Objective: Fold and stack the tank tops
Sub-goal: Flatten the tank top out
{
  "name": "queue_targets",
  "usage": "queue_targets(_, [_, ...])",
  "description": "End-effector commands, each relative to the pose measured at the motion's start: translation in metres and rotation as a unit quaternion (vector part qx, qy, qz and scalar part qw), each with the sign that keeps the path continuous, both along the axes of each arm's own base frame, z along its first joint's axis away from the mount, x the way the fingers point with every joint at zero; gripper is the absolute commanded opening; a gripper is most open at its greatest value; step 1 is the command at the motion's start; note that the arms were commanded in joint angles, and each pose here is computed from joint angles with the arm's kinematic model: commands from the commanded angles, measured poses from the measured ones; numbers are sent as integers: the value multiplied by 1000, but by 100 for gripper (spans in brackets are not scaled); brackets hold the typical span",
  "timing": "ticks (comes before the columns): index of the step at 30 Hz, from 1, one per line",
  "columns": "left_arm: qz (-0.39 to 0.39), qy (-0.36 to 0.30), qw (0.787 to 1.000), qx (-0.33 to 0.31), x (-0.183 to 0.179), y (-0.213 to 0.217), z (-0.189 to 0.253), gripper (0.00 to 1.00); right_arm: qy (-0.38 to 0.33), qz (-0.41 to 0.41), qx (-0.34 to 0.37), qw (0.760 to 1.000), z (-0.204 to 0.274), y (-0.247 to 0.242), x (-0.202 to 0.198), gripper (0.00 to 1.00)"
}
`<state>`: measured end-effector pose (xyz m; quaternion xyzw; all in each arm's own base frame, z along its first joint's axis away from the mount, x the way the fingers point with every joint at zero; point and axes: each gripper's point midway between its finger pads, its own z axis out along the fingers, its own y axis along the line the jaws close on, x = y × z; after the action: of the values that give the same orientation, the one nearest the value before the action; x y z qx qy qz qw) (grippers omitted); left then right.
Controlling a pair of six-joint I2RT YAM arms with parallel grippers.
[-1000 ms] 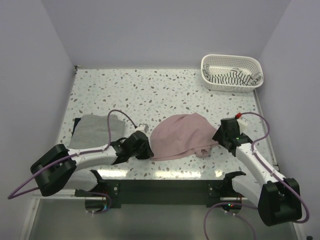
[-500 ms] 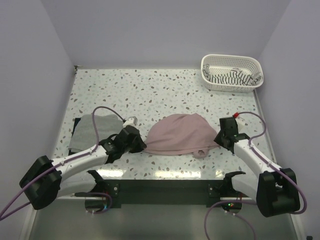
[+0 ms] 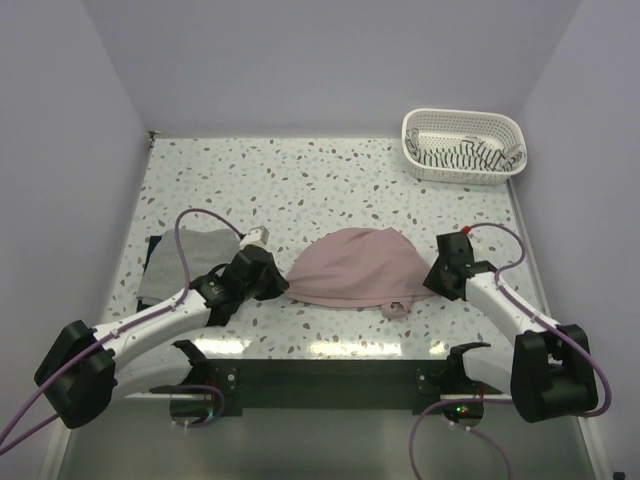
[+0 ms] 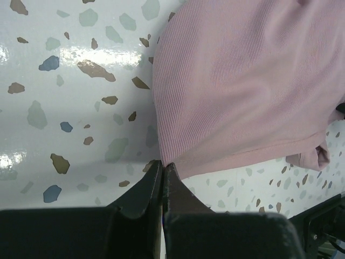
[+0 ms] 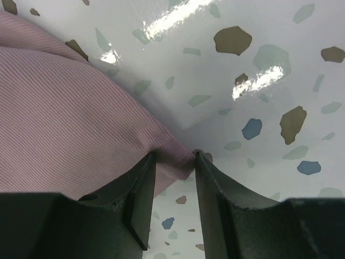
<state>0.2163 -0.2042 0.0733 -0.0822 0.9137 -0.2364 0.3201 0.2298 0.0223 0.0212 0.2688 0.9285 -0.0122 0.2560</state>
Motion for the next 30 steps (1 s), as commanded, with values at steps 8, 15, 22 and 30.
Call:
queue_targets(8, [7,-37,999,-18,12,-2,30,0,34,-3,33,999,-20,11,-13,18])
queue_targets(15, [27,-77,996,-24,33,1,75,0,-30,5,42,999,31,17,21,0])
queue_targets(22, [69,-186,979,-49,76,15,197,0,-241,29,61,968,230,26,89,0])
queue_targets(30, [106,-331,931,-111,86,35,377,0,-398,35,83,913,399,28,105,0])
